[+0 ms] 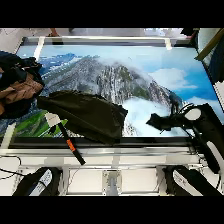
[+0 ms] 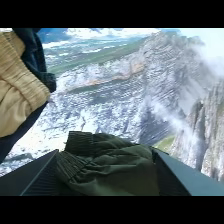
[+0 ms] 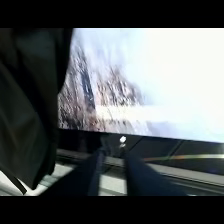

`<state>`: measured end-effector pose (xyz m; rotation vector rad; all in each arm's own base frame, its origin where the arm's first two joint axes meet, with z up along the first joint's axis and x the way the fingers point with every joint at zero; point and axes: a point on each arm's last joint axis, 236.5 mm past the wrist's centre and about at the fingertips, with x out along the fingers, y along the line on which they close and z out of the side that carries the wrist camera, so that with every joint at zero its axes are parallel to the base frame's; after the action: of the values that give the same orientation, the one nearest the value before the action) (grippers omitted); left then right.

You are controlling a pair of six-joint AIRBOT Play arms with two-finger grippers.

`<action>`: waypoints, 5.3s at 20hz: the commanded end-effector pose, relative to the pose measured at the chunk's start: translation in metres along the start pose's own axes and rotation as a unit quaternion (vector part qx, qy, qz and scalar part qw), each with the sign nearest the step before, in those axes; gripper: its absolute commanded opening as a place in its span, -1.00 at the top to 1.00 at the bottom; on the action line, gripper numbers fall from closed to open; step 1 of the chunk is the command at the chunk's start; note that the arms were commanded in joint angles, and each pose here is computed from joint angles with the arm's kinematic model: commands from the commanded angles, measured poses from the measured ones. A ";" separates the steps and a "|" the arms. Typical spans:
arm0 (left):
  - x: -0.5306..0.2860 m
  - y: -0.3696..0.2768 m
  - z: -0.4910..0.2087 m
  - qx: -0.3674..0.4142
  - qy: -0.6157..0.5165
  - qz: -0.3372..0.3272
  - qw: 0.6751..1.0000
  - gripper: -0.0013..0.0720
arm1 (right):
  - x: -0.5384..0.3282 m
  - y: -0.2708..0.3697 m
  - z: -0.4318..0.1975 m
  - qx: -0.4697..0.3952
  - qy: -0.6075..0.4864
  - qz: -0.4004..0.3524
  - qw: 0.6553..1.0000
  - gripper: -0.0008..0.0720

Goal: Fold the clothes and pants, and hang the long-sleeved shirts on hangers.

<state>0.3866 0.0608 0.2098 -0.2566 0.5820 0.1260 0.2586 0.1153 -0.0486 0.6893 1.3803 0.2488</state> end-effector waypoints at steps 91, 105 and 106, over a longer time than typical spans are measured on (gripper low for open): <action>-0.003 -0.006 -0.013 -0.019 0.027 -0.011 0.999 -0.82 | -0.438 -0.270 -0.054 0.474 -0.518 -0.176 0.690 -0.66; -0.002 -0.007 -0.014 -0.021 0.030 -0.014 0.999 -0.82 | -0.467 0.026 0.126 0.000 -0.556 0.003 0.831 -0.25; -0.002 -0.007 -0.014 -0.021 0.030 -0.014 0.999 -0.82 | -0.436 0.042 0.130 -0.040 -0.513 -0.012 0.857 -0.25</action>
<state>0.3787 0.0502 0.2016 -0.3094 0.6334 0.1046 0.2607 -0.2118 0.3481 0.7589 0.1671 -0.3449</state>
